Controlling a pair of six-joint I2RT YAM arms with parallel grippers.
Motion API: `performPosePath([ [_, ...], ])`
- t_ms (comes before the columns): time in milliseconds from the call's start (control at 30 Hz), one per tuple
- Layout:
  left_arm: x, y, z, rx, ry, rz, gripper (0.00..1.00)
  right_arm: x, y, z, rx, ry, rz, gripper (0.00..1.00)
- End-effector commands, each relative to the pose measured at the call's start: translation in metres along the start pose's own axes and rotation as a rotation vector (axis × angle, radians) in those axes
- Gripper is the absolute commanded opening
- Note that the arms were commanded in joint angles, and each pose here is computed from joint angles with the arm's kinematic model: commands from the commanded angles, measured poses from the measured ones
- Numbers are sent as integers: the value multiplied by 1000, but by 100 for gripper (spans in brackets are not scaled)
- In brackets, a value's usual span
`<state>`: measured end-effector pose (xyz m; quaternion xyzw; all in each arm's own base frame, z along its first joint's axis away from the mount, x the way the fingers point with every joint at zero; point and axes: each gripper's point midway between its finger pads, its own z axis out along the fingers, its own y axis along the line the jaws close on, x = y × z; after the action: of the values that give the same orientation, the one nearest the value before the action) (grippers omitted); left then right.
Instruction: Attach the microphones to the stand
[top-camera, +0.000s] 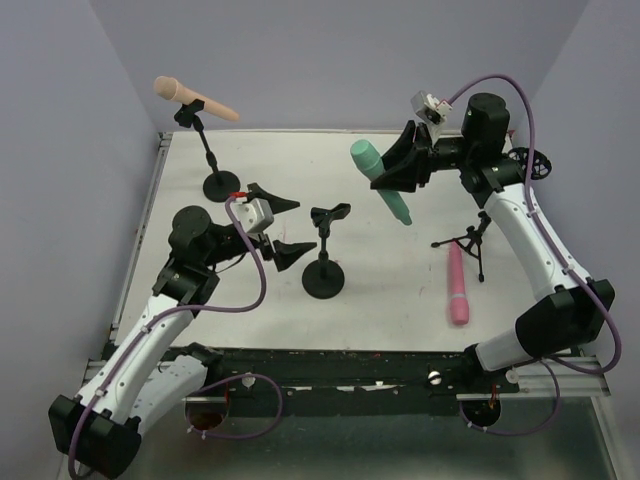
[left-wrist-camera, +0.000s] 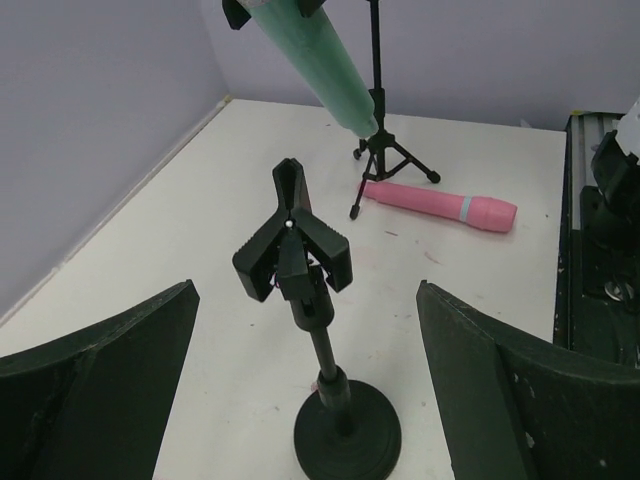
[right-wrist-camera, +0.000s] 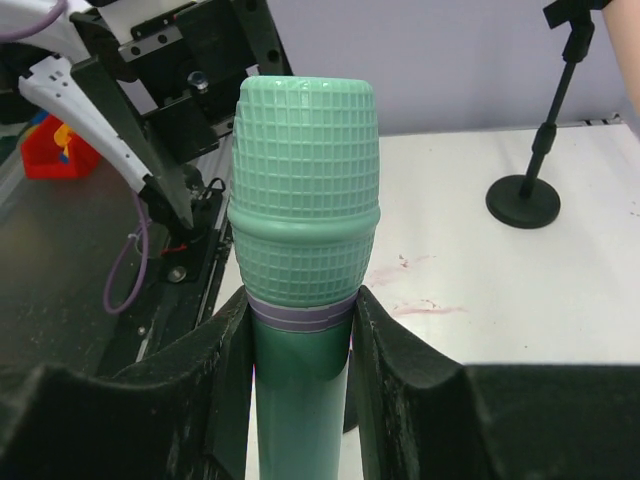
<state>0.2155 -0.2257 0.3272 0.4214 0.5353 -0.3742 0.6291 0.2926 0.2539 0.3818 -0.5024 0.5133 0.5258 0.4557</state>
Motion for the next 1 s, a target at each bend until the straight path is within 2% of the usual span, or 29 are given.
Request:
performPosePath([
  [0, -9, 15, 16, -29, 15, 127, 98, -8, 22, -1, -77, -18, -36, 13],
  [200, -7, 23, 27, -27, 21, 137, 98, -6, 25, -1, -95, -26, -27, 13],
  [467, 5, 7, 43, 69, 16, 64, 98, -5, 18, 1, -99, -32, -20, 14],
  [767, 16, 24, 46, -39, 32, 5, 98, 4, 5, 12, -117, -31, -6, 14],
  [967, 23, 23, 46, -43, 43, -4, 98, -2, -1, 20, -147, -33, -15, 14],
])
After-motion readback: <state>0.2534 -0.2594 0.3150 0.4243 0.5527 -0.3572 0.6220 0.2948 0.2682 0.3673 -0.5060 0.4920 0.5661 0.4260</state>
